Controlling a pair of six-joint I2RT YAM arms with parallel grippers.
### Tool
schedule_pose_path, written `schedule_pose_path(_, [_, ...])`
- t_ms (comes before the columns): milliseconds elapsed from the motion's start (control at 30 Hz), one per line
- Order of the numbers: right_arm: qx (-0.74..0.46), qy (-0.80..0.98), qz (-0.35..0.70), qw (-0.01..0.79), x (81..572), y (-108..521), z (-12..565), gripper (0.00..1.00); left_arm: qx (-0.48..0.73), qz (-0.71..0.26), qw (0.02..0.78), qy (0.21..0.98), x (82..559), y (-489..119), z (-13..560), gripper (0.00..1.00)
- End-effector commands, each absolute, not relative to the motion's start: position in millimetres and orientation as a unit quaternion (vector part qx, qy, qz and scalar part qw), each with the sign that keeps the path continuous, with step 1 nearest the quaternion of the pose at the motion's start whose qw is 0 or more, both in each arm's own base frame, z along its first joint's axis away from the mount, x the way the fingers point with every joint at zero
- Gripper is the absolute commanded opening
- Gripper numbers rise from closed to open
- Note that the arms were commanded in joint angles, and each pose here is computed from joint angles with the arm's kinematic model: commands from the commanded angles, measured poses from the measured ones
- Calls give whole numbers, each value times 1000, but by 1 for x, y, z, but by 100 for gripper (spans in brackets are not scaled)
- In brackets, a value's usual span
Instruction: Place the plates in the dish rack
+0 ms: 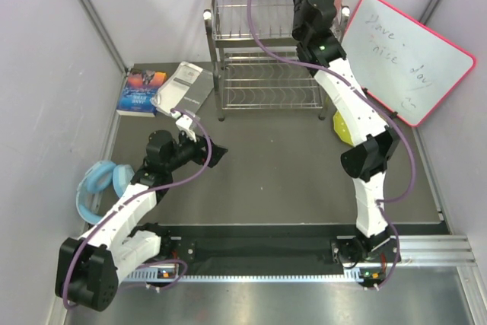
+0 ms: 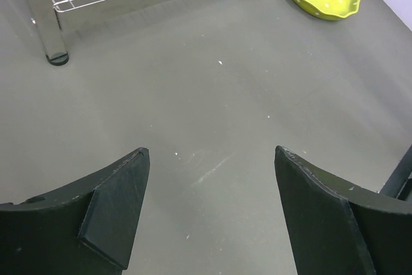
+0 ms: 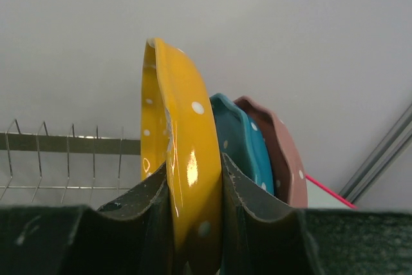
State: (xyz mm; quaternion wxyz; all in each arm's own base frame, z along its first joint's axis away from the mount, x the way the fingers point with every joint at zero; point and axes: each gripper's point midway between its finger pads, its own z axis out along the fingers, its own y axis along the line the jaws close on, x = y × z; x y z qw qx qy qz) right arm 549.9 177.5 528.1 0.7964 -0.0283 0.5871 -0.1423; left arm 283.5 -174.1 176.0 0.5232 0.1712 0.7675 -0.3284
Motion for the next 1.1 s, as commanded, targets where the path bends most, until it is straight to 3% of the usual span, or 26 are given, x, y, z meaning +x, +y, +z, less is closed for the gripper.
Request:
schedule_pose_path(0, [33, 508, -108, 854, 518, 164, 595, 0, 171, -325, 546, 753, 291, -173, 188, 83])
schedule_pose_path(633, [25, 545, -148, 825, 543, 167, 552, 1, 159, -326, 546, 755, 293, -172, 188, 83])
schedule_pose_path(700, [23, 547, -151, 823, 545, 168, 549, 11, 159, -326, 545, 756, 293, -172, 188, 83])
schedule_pose_path(733, [21, 546, -151, 824, 546, 168, 549, 21, 158, -325, 546, 756, 293, -171, 188, 83])
schedule_pose_path(933, [31, 522, -139, 841, 532, 166, 571, 43, 157, -325, 544, 757, 295, -171, 191, 83])
schedule_pose_path(1067, [23, 489, -140, 861, 507, 162, 601, 48, 160, -328, 547, 754, 297, -173, 195, 83])
